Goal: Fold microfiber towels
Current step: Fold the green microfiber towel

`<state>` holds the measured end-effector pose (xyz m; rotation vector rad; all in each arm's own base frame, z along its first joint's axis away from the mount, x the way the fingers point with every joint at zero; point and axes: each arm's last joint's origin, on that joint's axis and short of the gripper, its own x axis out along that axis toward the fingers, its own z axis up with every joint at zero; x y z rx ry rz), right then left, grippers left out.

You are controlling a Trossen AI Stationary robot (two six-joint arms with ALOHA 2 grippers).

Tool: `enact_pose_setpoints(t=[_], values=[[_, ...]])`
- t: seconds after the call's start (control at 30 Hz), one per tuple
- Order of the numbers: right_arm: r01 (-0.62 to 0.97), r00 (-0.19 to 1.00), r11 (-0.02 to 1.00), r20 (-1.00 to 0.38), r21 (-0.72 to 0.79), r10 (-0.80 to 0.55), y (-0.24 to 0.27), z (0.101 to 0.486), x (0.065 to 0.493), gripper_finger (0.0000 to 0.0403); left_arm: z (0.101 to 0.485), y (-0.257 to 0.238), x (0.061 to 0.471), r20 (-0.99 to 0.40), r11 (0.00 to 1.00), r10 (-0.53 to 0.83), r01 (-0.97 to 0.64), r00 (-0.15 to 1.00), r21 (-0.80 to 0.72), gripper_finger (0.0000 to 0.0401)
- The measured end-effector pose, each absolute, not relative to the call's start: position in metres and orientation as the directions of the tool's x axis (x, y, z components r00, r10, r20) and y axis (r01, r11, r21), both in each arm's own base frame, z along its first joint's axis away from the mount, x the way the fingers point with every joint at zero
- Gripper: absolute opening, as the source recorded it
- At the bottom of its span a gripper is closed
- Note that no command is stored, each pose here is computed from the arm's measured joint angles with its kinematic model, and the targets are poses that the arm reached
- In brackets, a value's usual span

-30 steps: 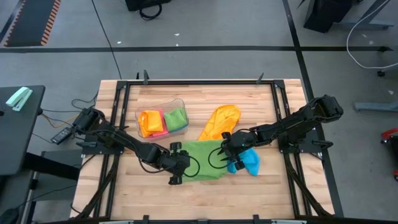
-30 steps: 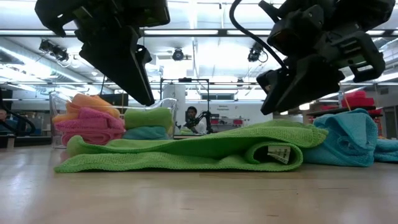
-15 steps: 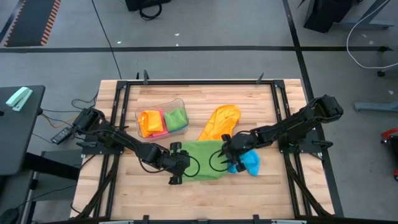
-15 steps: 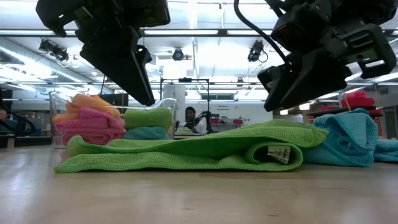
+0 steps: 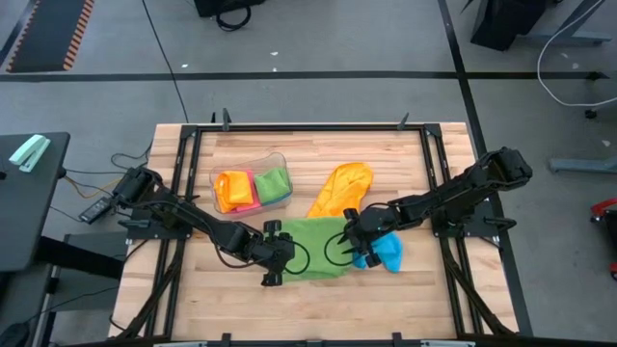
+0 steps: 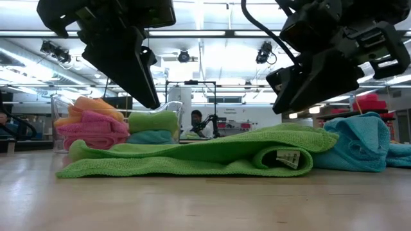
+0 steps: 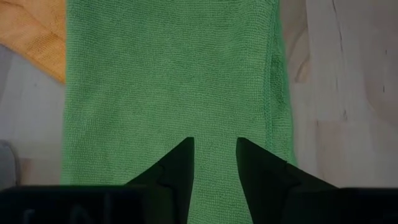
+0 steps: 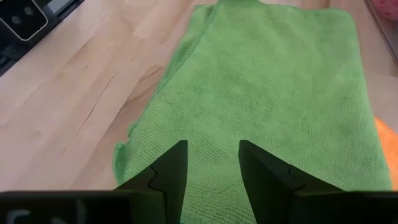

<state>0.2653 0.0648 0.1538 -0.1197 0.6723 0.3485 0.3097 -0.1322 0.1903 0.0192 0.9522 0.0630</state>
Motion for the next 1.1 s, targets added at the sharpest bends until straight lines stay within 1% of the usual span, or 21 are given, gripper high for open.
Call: enact_pose_setpoints(t=[0.1,0.2,0.33,0.5,0.93,1.1], values=[[-0.36,0.735,0.933,-0.616,0.0,0.284,0.067,0.154,0.267,0.0152,0.19,-0.132,0.31,-0.812,0.998,0.061,-0.046,0.58,0.043,0.0127],[-0.38,0.767,0.925,-0.568,-0.027,0.299,0.072,0.154,0.272,0.0152,0.19,-0.132,0.31,-0.811,0.998,0.06,-0.046,0.582,0.042,0.0132],[-0.379,0.797,0.92,-0.54,-0.097,0.271,0.077,0.153,0.274,0.0152,0.194,-0.134,0.316,-0.768,0.999,0.035,-0.049,0.64,0.005,0.0137],[-0.362,0.815,0.926,-0.516,-0.103,0.262,0.078,0.156,0.276,0.0152,0.199,-0.136,0.322,-0.721,0.998,0.013,-0.056,0.693,-0.036,0.0139],[-0.354,0.816,0.93,-0.517,-0.095,0.258,0.078,0.156,0.276,0.0152,0.199,-0.135,0.322,-0.724,0.998,0.016,-0.051,0.69,-0.026,0.0134],[-0.355,0.816,0.93,-0.517,-0.096,0.258,0.078,0.156,0.276,0.0152,0.199,-0.135,0.322,-0.724,0.998,0.016,-0.051,0.689,-0.026,0.0126]])
